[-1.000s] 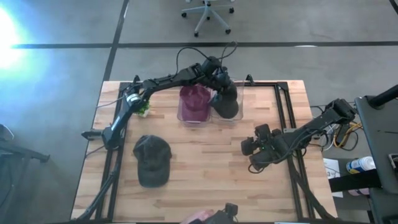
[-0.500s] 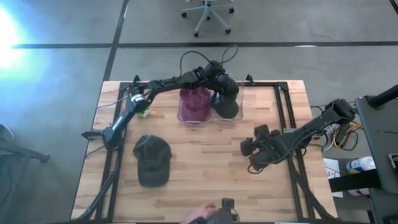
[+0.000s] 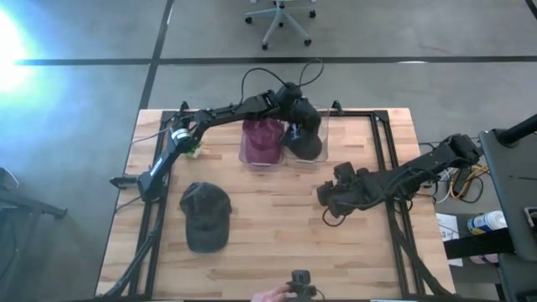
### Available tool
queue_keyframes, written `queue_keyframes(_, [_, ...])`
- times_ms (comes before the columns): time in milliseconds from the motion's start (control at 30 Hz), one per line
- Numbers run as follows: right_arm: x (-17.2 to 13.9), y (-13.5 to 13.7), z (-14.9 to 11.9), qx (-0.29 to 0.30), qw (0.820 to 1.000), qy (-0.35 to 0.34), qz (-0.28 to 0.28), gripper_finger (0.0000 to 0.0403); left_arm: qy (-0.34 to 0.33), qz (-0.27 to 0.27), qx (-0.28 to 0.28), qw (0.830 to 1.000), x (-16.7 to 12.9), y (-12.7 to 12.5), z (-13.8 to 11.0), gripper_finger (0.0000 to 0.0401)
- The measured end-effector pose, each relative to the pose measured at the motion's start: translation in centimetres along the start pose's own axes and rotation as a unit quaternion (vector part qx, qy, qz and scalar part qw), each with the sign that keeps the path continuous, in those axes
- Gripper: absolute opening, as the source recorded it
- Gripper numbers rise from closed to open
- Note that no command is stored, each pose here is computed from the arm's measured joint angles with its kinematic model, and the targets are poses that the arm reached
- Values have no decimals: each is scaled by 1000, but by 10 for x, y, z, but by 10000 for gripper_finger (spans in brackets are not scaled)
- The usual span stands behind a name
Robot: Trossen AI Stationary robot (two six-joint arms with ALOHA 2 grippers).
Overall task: Pick & Place hat
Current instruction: Put the right black cap into the right transparent bin
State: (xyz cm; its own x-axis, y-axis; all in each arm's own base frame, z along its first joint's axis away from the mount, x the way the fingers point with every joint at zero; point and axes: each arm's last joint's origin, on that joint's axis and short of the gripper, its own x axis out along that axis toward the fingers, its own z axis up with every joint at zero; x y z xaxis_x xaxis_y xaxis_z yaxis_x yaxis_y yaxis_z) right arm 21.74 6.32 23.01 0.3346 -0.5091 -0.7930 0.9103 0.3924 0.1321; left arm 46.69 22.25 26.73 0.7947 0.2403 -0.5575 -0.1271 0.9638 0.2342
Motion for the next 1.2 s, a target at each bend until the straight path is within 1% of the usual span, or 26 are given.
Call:
queue_keyframes(67, [1,0,1,-8,1000,2,-2,219,13,42,-17,999,0,0,1,145])
queue_keyframes(167, [1,0,1,-15,1000,3,-1,219,22,51,-18,998,1,-3,0,145])
queue_keyframes(267, [1,0,1,-16,1000,4,-1,219,29,81,-15,996,2,-7,2,145])
queue_keyframes(433, [1,0,1,-27,1000,4,-1,219,33,85,-8,996,2,-11,4,145])
queue_keyframes(500, [1,0,1,-33,999,4,0,219,24,85,-21,996,3,-13,6,145])
queue_keyframes(600, [1,0,1,-37,999,4,-1,219,17,68,-33,997,3,-16,7,151])
queue_keyframes(767, [1,-2,0,-39,999,5,0,219,16,55,-42,997,3,-16,6,186])
queue_keyframes(933, [-4,-9,4,-34,999,5,14,219,48,44,-33,997,0,-18,1,221])
queue_keyframes(1067, [-9,-18,7,-26,999,4,29,219,68,62,10,996,-12,-17,6,232])
queue_keyframes(1200, [-11,-31,9,-13,999,0,40,219,77,68,8,995,-37,-15,16,234])
